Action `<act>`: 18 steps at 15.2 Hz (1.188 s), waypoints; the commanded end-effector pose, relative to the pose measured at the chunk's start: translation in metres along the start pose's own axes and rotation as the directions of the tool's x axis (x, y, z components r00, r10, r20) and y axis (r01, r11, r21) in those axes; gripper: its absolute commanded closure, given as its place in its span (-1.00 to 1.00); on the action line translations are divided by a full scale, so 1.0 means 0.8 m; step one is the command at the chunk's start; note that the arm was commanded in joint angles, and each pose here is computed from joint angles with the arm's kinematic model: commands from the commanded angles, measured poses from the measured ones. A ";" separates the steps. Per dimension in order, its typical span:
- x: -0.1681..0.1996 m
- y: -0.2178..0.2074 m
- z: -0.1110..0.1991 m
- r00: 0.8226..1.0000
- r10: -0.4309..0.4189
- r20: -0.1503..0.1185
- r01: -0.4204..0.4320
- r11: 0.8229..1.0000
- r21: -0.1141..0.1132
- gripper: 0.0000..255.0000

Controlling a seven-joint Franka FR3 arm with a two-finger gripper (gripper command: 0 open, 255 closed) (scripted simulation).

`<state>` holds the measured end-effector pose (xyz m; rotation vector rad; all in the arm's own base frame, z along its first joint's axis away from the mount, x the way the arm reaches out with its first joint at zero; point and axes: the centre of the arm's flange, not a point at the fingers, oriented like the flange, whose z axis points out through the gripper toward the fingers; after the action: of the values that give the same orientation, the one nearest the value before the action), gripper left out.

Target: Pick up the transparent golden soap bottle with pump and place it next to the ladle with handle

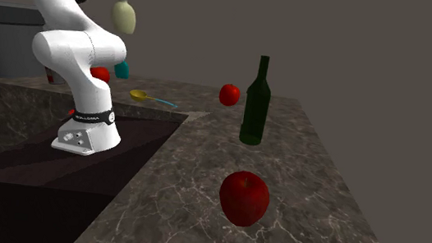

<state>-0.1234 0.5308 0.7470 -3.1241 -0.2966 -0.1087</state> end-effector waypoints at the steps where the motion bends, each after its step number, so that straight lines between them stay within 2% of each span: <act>1: -0.001 -0.002 0.012 1.000 0.000 0.000 0.000 1.000 0.001 1.00; 18: -0.009 -0.003 0.124 1.000 0.000 0.000 0.000 1.000 0.001 1.00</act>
<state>-0.1237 0.5325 0.6539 -3.1237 -0.2969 -0.1077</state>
